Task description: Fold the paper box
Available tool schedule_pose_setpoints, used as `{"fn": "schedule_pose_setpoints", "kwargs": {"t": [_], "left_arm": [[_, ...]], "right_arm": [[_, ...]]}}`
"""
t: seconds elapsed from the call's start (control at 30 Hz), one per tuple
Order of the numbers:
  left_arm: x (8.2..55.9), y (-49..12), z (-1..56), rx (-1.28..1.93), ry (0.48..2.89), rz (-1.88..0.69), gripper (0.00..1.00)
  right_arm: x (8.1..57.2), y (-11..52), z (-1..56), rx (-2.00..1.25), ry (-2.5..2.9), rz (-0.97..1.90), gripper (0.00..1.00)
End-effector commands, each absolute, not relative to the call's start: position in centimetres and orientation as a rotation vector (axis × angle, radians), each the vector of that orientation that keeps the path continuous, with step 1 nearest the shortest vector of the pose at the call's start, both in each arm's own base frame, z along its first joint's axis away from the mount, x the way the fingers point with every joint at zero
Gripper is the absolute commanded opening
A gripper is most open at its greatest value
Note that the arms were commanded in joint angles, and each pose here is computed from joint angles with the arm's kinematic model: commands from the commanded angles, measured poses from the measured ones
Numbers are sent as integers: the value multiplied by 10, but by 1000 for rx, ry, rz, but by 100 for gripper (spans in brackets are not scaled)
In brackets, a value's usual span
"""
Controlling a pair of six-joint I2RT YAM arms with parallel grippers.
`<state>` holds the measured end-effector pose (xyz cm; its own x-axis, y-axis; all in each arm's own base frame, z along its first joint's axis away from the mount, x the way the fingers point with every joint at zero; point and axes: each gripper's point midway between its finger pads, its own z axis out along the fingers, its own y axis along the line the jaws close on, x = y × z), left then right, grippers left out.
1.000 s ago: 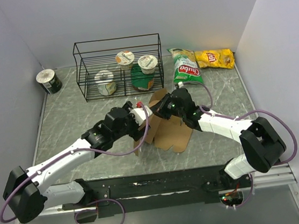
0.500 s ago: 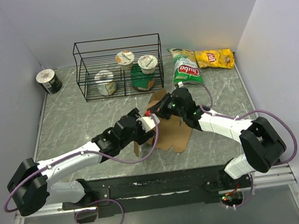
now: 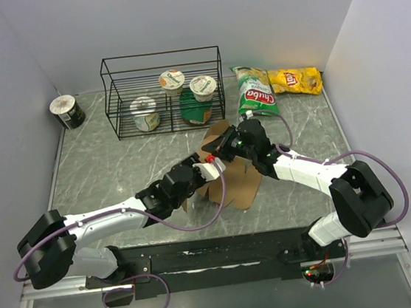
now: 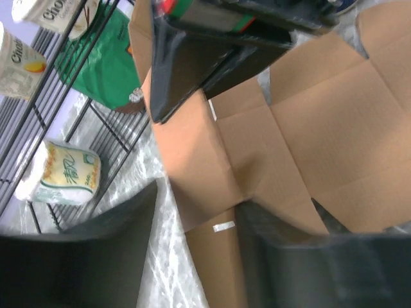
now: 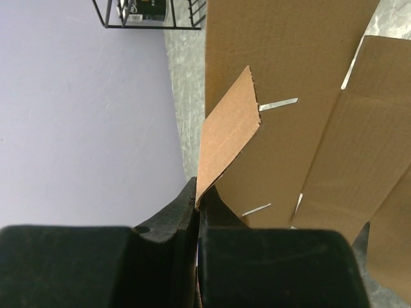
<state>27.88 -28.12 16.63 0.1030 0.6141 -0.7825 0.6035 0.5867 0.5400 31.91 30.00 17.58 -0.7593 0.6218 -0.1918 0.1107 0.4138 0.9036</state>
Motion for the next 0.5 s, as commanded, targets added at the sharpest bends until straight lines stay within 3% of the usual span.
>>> {"fn": "schedule_pose_setpoints", "kwargs": {"t": [0.0,0.07,0.23,0.43,0.47], "left_arm": [[291,-286,192,992,1471,84,37],[292,-286,193,993,1457,110,28],[292,-289,191,1012,1448,126,19],[290,-288,191,995,1460,102,25],[290,-287,191,992,1466,102,43]], "right_arm": [[320,304,188,586,2145,1358,0],[320,304,186,587,2150,1356,0],[320,304,185,590,2153,1354,0],[324,294,185,635,2125,1311,0],[325,293,186,654,2114,1309,0]]}}
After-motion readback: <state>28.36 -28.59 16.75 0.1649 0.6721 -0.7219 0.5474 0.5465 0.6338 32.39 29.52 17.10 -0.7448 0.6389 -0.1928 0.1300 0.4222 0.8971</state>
